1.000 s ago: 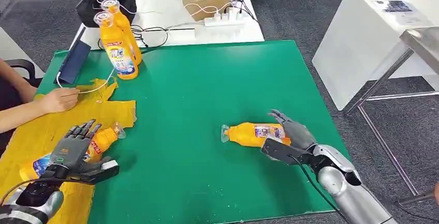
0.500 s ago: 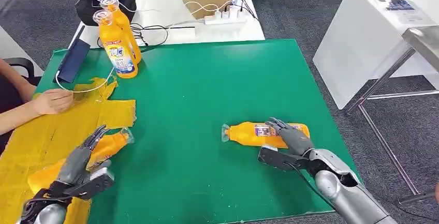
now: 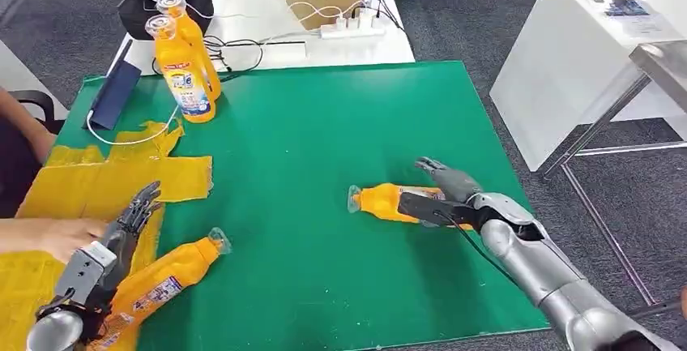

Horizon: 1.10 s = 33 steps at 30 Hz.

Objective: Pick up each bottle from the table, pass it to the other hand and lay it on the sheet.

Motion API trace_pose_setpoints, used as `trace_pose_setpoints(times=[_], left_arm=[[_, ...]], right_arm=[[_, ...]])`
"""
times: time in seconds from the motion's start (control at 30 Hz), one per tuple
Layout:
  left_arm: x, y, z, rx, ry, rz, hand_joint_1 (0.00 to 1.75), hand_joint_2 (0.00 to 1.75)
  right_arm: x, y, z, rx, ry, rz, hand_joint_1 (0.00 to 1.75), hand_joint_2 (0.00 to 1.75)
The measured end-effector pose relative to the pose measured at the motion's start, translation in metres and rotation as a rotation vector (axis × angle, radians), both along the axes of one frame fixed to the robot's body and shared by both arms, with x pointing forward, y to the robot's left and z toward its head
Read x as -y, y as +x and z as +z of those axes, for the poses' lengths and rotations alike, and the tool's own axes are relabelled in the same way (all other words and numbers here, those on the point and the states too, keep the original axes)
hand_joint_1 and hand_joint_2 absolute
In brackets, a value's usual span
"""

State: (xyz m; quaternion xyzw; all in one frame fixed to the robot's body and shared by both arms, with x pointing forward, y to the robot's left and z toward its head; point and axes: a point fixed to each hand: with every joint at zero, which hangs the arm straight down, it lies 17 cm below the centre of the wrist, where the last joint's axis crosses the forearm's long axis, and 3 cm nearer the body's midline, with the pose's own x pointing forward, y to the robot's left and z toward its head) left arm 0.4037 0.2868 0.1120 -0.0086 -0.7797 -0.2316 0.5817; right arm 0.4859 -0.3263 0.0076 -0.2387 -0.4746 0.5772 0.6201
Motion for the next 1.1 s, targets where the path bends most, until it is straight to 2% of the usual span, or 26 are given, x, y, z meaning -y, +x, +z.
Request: trace_pose_setpoints(times=[0.1,0.23,0.5,0.57,0.6,0.63,0.67,0.8,0.97,1.1], left_arm=[[-0.002,0.0,0.0,0.0,-0.009,0.007,0.0,0.0],[-0.003,0.001,0.001,-0.002,-0.021,0.012,0.0,0.0],[-0.002,0.002,-0.001,-0.006,-0.03,0.017,0.0,0.0],[-0.002,0.003,0.0,-0.003,-0.028,0.016,0.0,0.0],[-0.001,0.005,0.003,0.012,-0.033,0.012,0.0,0.0],[0.0,0.007,0.009,0.035,-0.041,0.007,0.0,0.0],[0.001,0.012,0.015,0.056,-0.047,0.005,0.0,0.0],[0.002,0.034,0.031,0.092,-0.06,0.018,0.0,0.0],[0.004,0.046,0.032,0.096,-0.067,0.025,0.0,0.0],[0.005,0.046,0.032,0.094,-0.077,0.022,0.0,0.0]], right_arm=[[0.003,0.004,-0.006,-0.015,-0.048,-0.008,0.0,1.75],[0.012,-0.003,-0.029,-0.129,-0.12,-0.005,0.0,1.75],[0.023,-0.004,-0.04,-0.18,-0.163,-0.01,0.0,1.75],[0.023,-0.009,-0.045,-0.228,-0.173,0.003,0.0,1.75],[0.026,-0.011,-0.047,-0.259,-0.183,0.014,0.16,1.75],[0.03,-0.015,-0.048,-0.298,-0.193,0.033,1.69,1.75],[0.033,-0.018,-0.046,-0.339,-0.195,0.053,1.75,1.75],[0.067,-0.047,-0.041,-0.522,-0.206,0.09,1.75,1.75],[0.098,-0.056,-0.025,-0.534,-0.21,0.065,1.75,1.75],[0.091,-0.049,-0.019,-0.517,-0.15,0.036,1.75,1.75]])
